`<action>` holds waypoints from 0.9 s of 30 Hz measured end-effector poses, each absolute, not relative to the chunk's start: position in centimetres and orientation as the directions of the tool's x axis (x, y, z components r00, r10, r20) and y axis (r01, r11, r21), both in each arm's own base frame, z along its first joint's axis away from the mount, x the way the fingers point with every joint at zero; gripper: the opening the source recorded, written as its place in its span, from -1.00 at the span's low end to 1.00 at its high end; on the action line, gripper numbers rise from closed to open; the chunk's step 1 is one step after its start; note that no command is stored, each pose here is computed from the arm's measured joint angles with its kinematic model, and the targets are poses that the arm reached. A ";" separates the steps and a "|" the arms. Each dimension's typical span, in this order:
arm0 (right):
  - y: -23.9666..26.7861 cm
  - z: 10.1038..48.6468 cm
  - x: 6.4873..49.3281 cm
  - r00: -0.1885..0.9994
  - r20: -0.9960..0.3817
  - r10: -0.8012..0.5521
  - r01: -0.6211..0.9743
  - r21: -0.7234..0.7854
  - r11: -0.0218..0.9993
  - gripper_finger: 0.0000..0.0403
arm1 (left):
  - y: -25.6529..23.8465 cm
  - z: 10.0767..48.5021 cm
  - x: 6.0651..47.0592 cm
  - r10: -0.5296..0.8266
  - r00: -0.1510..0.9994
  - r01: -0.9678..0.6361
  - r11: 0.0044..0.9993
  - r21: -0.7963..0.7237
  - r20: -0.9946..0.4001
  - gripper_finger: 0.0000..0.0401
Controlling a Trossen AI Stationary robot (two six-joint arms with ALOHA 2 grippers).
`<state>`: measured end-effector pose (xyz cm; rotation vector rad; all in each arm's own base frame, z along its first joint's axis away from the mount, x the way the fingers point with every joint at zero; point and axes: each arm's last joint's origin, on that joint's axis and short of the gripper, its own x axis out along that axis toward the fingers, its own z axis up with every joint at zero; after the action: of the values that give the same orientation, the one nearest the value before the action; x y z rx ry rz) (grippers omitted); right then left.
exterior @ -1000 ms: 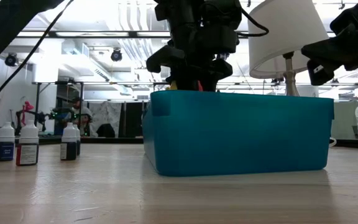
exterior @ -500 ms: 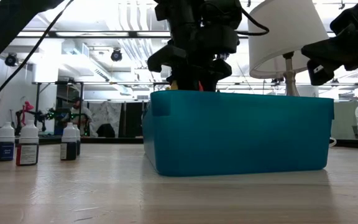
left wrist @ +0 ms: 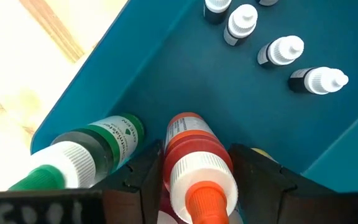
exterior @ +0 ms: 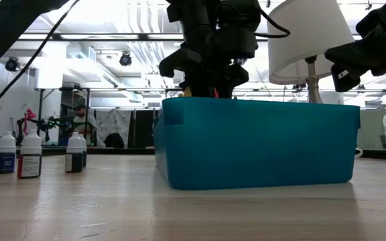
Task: Pick & Place food coloring
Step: Put the large orange food coloring bottle into the blue bin
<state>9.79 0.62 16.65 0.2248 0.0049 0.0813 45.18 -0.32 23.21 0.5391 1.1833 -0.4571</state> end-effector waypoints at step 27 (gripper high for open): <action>0.6 16.7 9.8 0.997 0.005 0.081 -0.080 0.223 0.972 -0.96 | -0.2 23.6 45.0 -0.021 0.320 0.581 0.794 0.179 -0.947 0.01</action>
<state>9.79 0.62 16.67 0.2248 0.0040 0.0815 45.01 -0.24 23.61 0.5533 1.1910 -0.4229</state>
